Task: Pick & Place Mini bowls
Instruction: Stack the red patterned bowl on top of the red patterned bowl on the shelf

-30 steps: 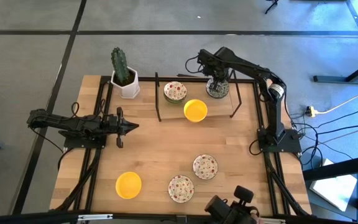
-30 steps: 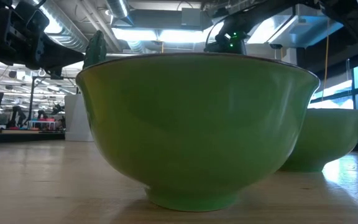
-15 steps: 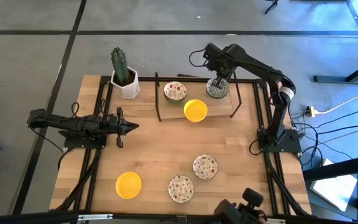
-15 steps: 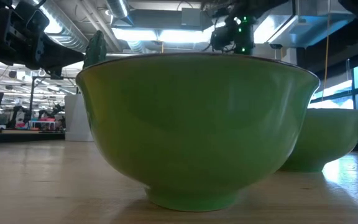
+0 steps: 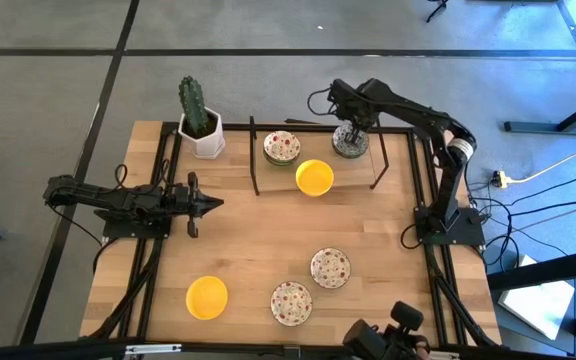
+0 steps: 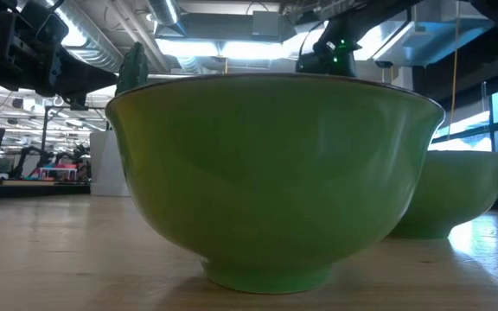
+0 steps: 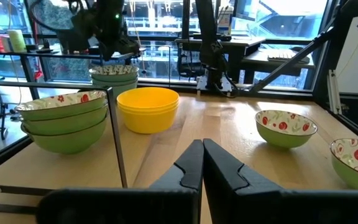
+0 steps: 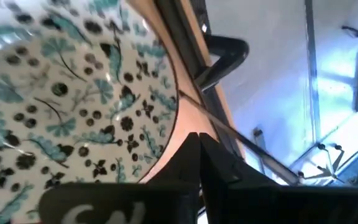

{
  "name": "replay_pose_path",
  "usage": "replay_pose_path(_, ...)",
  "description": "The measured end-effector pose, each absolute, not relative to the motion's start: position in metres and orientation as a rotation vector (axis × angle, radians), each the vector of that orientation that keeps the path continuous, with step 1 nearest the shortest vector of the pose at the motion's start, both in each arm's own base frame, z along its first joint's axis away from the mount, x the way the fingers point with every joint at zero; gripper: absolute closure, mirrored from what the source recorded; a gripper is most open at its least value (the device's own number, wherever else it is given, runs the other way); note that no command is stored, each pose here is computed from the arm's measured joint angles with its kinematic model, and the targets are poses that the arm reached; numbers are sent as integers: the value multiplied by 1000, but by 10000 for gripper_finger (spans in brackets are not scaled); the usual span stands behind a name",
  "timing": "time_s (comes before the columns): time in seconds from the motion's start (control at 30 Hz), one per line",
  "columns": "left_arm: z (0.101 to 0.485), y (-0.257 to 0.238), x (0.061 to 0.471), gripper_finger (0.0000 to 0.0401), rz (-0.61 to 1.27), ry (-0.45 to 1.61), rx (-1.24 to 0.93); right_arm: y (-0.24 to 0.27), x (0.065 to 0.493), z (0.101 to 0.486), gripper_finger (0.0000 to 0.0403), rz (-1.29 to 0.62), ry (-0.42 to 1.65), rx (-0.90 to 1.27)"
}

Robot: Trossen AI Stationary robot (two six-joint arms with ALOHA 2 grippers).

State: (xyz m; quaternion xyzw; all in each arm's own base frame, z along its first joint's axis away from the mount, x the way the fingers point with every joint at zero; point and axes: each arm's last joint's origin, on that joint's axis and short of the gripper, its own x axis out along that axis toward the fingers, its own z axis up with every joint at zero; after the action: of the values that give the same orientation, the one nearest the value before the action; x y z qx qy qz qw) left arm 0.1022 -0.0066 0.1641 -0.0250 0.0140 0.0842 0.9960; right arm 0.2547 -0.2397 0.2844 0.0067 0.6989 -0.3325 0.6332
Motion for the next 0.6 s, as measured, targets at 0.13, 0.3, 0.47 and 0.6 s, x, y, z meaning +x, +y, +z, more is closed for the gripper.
replay_pose_path(0.13,164,-7,102,397,171,28,-50,-239,259,300,402,-760,1538,11)
replay_pose_path(0.3,164,-7,102,397,171,28,-50,-210,280,348,402,-416,1065,44)
replay_pose_path(0.47,164,-7,102,397,170,28,-50,-145,275,419,402,25,399,-87)
replay_pose_path(0.6,164,-7,102,397,170,29,-50,-89,253,437,402,287,54,-121)
